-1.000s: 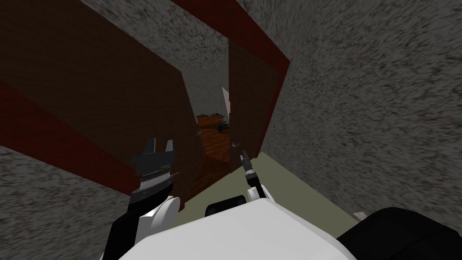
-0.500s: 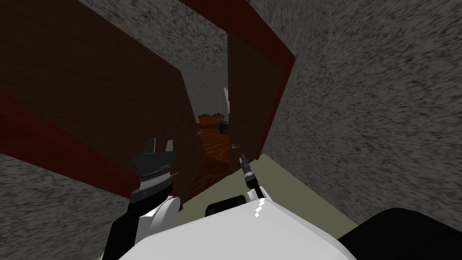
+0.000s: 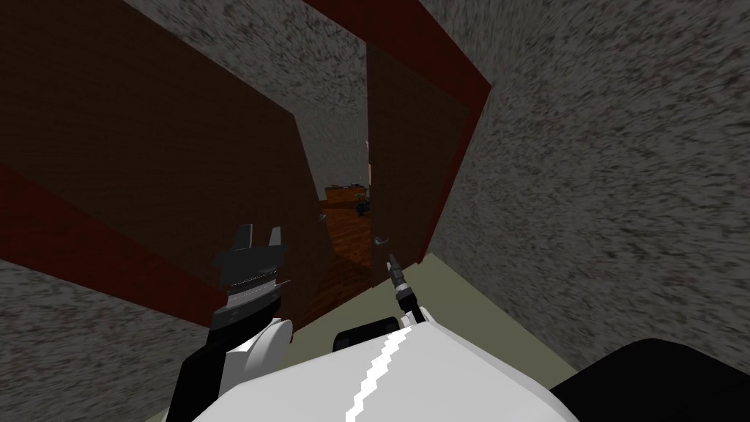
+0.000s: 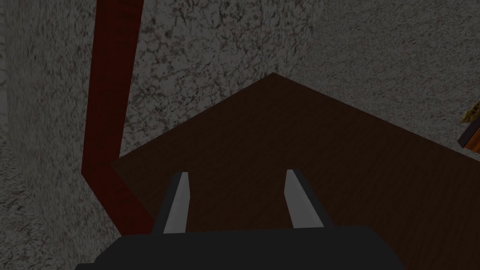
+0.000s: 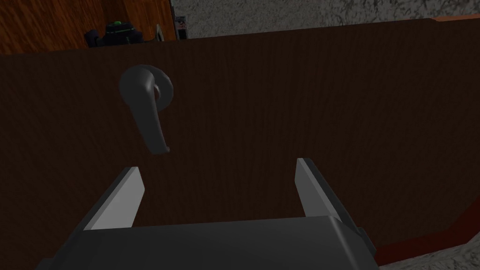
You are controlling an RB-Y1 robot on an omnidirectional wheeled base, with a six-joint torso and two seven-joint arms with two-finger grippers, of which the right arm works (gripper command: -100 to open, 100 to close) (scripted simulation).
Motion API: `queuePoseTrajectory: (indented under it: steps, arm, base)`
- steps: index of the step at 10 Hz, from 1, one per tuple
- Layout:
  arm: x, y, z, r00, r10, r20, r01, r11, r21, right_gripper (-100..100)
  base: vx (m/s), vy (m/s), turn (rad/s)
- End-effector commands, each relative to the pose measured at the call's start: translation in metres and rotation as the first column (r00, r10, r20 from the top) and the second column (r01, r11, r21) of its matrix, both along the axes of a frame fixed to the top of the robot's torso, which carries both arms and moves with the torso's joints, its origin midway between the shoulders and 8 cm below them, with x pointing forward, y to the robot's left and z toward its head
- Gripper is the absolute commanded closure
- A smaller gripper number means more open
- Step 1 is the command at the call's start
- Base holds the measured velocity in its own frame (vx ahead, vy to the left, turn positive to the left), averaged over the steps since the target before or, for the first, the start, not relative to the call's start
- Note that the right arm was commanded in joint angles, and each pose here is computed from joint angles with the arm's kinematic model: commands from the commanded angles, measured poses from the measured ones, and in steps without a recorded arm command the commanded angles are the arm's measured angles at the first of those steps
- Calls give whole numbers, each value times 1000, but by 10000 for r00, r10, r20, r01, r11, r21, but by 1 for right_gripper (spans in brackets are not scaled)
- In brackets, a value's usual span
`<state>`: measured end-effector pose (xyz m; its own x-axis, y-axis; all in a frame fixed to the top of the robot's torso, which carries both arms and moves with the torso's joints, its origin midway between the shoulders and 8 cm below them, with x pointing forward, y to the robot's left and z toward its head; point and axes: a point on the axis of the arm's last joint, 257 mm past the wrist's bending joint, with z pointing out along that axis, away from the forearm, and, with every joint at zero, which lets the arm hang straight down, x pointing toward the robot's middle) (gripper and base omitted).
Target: Push the door open
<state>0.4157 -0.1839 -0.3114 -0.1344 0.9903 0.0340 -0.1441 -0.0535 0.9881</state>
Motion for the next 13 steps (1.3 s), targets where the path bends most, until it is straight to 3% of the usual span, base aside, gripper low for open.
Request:
queuePoseTrajectory:
  steps: [1, 6, 9, 11, 13]
  arm:
    - [-1, 2, -10, 9998, 48, -175, -49, 10000, -54, -100]
    - [-9, 13, -49, 9956, 358, -870, -388, 9987, -331, -100]
    - [-14, 18, -70, 9908, 522, -1246, -584, 9972, -469, -100]
    - [-17, 20, -78, 9884, 588, -1399, -666, 9964, -522, -100]
    - [-15, 18, -77, 9892, 536, -1365, -615, 9967, -537, -100]
  base:
    - [40, -85, 28]
    - [63, -88, 61]
    - [72, -97, 60]
    - [85, -91, 39]
    - [70, -19, 15]
